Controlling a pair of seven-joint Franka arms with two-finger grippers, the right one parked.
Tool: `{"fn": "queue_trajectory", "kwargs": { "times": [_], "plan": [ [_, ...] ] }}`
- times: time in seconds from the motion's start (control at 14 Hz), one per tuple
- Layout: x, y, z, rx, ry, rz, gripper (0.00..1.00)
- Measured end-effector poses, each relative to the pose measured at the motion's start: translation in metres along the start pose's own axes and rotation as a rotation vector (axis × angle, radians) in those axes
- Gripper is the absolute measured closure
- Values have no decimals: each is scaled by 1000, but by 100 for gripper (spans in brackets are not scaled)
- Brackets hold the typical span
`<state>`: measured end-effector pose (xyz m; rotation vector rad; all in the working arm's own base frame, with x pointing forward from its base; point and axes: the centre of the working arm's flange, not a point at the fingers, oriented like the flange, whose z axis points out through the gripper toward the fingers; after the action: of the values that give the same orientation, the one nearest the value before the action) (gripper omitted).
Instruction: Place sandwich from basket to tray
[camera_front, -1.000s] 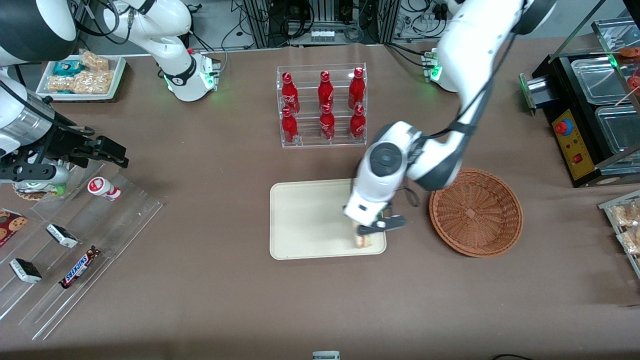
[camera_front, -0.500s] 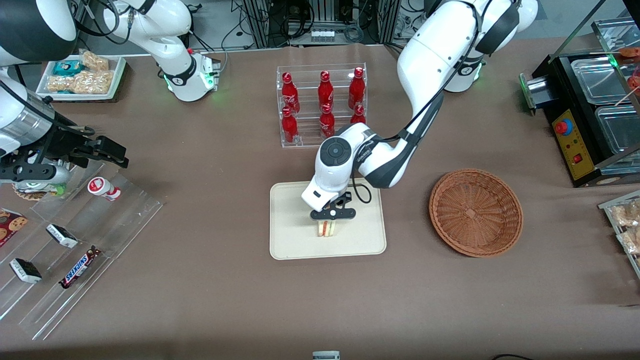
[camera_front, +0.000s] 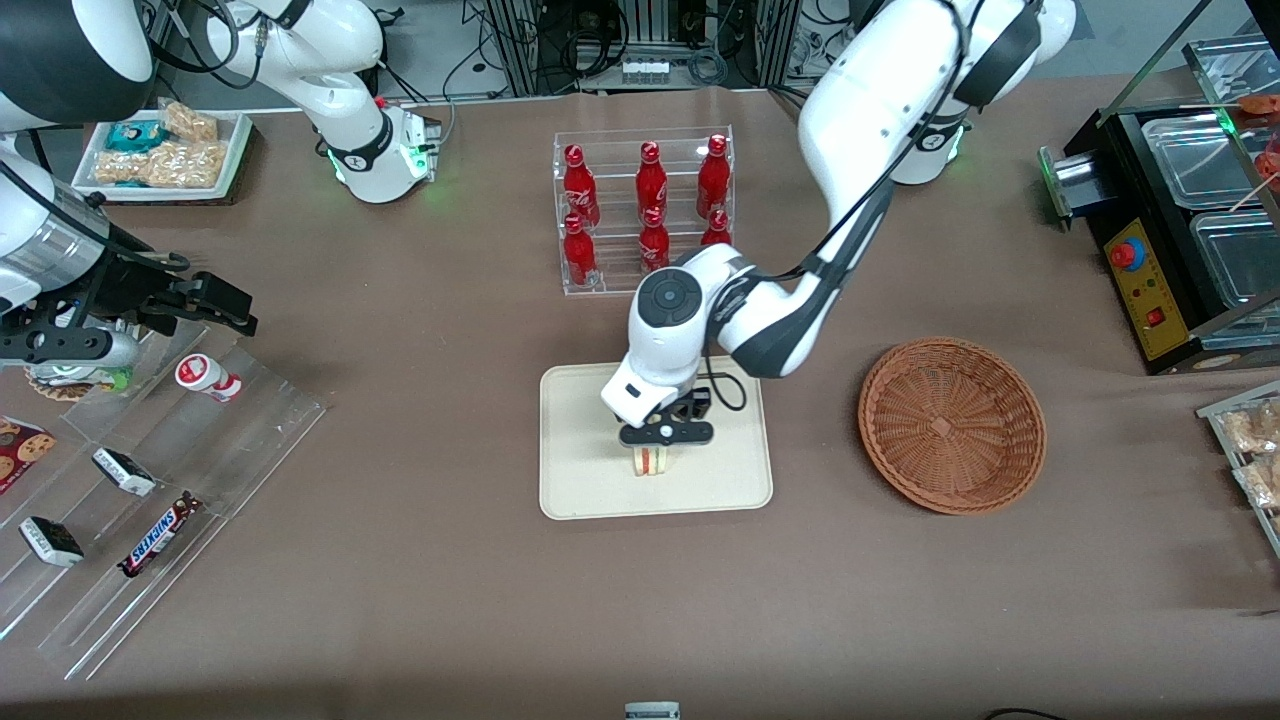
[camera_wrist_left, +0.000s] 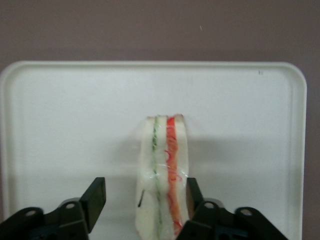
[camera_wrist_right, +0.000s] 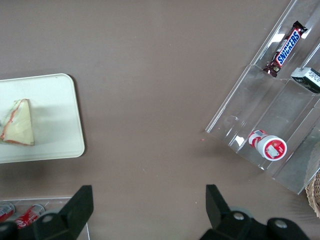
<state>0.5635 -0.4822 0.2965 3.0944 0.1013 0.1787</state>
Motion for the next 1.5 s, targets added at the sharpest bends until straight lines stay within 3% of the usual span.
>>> {"fn": "queue_trajectory", "kwargs": {
  "times": [0.14,0.29,0.43,0.57,0.71,0.93,1.29,1.5],
  "plan": [
    [23,-26,-61,29,16,-28,1],
    [41,-62,-121,65,22,-53,0],
    [55,-107,-153,121,-6,-86,0],
    [71,-156,-159,149,-26,-86,0],
    [85,-212,-159,154,-63,-66,0],
    [89,-286,-178,132,-111,-28,0],
    [68,-347,-234,151,-190,101,0],
    [64,-381,-271,149,-174,161,0]
  ]
}}
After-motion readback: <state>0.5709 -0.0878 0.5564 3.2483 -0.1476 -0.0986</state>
